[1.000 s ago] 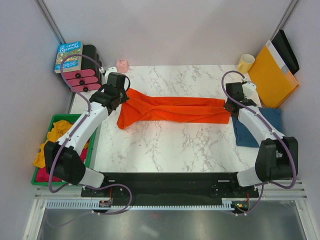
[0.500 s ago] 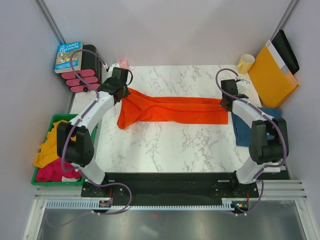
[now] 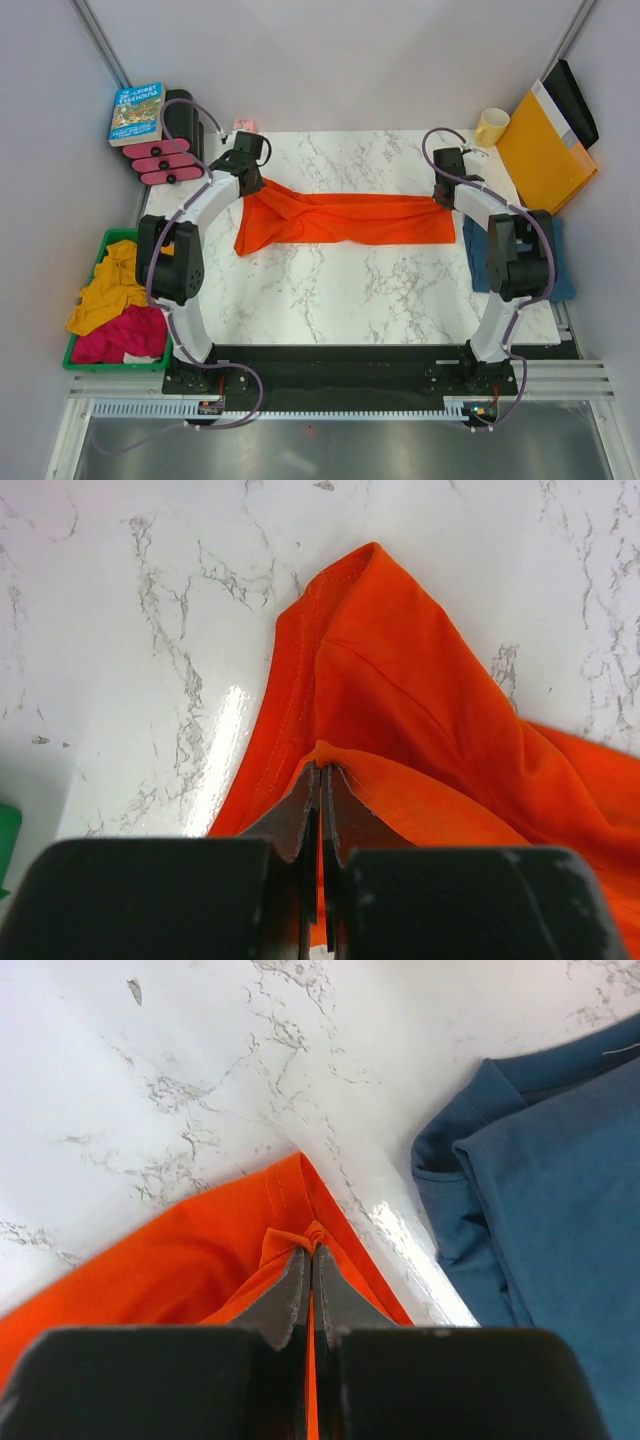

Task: Fold and stack the t-shirts
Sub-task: Fold the other side of the tshirt into a rectangle

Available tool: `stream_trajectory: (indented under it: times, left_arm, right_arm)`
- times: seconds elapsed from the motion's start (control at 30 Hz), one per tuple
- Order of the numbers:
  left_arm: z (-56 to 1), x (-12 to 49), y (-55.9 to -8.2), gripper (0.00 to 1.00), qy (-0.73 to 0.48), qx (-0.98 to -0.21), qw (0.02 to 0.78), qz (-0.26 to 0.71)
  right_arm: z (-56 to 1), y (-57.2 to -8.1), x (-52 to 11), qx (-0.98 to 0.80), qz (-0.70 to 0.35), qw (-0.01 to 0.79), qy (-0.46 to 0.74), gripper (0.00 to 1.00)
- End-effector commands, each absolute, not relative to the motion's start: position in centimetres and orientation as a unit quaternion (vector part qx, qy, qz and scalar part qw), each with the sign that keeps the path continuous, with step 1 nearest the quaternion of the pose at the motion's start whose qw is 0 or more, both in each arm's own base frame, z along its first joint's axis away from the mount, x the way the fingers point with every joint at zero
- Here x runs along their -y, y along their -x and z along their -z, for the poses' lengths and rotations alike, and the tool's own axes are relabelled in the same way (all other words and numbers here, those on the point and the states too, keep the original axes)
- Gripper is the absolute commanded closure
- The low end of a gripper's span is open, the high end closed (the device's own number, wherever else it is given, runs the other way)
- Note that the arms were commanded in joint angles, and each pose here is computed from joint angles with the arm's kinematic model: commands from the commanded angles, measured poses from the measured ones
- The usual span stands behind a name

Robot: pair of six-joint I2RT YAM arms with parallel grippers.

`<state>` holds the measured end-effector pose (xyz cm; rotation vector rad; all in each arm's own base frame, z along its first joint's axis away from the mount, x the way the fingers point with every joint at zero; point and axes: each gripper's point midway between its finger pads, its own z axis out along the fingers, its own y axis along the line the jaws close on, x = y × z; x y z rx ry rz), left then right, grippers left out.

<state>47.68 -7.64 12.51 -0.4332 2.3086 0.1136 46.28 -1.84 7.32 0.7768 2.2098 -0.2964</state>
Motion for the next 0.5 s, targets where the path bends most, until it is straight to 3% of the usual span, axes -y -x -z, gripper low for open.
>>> stream_trajectory:
  times: [0.0,0.4,0.47]
  left_arm:
    - [-13.5,7.6,-50.1,0.98,0.173,-0.895,0.408,-0.038]
    - [-11.8,7.5,-51.0,0.98,0.175,-0.901,0.395,-0.046]
    - [-12.4,7.6,-51.0,0.94,0.177,-0.899,0.398,-0.041]
  right_arm:
    - [-8.2,-48.4,2.4,-0.853,0.122,0.402,-0.309,1.00]
    - [-5.7,-49.7,1.8,-0.865,0.117,0.383,-0.301,1.00]
    - [-7.8,-50.3,1.1,-0.857,0.101,0.407,-0.299,0.93]
